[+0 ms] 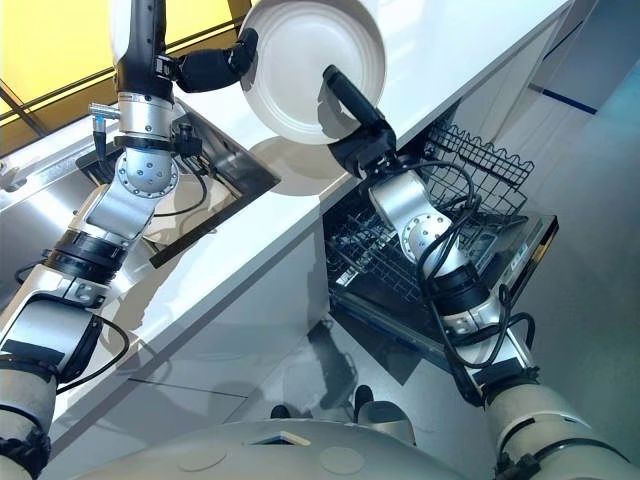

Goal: Pick up plates and place into dishwasher.

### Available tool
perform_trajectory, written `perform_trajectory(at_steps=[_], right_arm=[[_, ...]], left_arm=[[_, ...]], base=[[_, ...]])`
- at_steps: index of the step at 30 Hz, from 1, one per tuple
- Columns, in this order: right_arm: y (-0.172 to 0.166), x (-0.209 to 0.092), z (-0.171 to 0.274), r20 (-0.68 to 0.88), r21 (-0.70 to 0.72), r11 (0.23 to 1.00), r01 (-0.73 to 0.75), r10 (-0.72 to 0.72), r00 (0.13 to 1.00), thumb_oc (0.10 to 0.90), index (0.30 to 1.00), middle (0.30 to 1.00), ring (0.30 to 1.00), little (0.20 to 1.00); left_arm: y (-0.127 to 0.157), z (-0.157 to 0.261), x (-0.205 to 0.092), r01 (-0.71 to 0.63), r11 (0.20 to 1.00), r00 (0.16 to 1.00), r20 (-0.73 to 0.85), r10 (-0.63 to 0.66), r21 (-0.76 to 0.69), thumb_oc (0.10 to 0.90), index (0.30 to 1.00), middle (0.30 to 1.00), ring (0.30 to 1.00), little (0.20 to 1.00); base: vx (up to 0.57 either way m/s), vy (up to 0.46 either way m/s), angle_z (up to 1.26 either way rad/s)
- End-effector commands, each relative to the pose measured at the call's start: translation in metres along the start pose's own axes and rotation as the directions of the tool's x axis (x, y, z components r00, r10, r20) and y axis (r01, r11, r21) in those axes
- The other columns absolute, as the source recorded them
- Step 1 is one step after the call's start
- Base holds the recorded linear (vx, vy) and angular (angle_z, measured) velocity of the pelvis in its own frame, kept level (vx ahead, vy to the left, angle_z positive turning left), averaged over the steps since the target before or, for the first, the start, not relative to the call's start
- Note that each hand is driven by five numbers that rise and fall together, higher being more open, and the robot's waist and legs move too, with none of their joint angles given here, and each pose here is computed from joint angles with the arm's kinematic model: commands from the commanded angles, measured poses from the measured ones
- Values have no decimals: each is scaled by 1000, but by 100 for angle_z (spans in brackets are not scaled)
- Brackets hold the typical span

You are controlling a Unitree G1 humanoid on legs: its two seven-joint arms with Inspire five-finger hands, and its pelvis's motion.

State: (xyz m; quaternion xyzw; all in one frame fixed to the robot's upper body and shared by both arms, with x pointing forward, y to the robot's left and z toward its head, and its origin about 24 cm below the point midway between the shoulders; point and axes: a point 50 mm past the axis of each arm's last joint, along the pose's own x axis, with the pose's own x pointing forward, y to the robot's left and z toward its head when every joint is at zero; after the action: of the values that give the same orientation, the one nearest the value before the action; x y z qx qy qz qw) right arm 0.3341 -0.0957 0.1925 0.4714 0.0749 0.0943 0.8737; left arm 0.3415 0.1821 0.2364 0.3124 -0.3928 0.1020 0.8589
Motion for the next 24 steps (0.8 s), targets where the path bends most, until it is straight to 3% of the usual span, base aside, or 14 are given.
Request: perform_trajectory(at_steps=[1,5,7,11,15,19,23,24], right_arm=[[20,-18,137,592,137,990,-27,-59,803,100,300,300,300,200],[4,-31,180,765,223,966,128,-255,592,100,300,300,300,200],[-7,-45,198,820,350,925,148,-378,429,100,300,300,300,200],[-17,-70,217,835,487,862,141,-507,214,100,300,300,300,200],[-23,-81,229,835,509,840,185,-535,129,100,300,300,300,200],[-38,-92,239,870,460,828,321,-492,23,100,300,300,300,200],[-54,-108,245,903,418,763,494,-410,-130,100,300,300,300,200],[-54,-108,244,903,418,761,496,-409,-133,100,300,300,300,200]], left_arm=[[85,4,38,-290,949,957,49,286,120,800,900,900,900,900],[81,12,41,-286,950,958,77,278,124,800,900,900,900,900],[76,14,38,-273,955,961,75,266,119,800,900,900,900,900],[66,15,30,-244,964,969,63,238,109,800,900,900,900,900],[65,15,24,-224,969,974,48,220,107,800,900,900,900,900],[71,7,18,-218,968,976,21,217,127,800,900,900,900,900],[77,-2,10,-223,963,974,-13,227,149,800,900,900,900,900],[77,-3,9,-221,964,974,-14,226,148,800,900,900,900,900]], base=[[-3,-33,14],[2,-30,19],[11,-34,25],[18,-39,20],[19,-33,14],[18,-16,22],[29,-10,18],[43,-10,4]])
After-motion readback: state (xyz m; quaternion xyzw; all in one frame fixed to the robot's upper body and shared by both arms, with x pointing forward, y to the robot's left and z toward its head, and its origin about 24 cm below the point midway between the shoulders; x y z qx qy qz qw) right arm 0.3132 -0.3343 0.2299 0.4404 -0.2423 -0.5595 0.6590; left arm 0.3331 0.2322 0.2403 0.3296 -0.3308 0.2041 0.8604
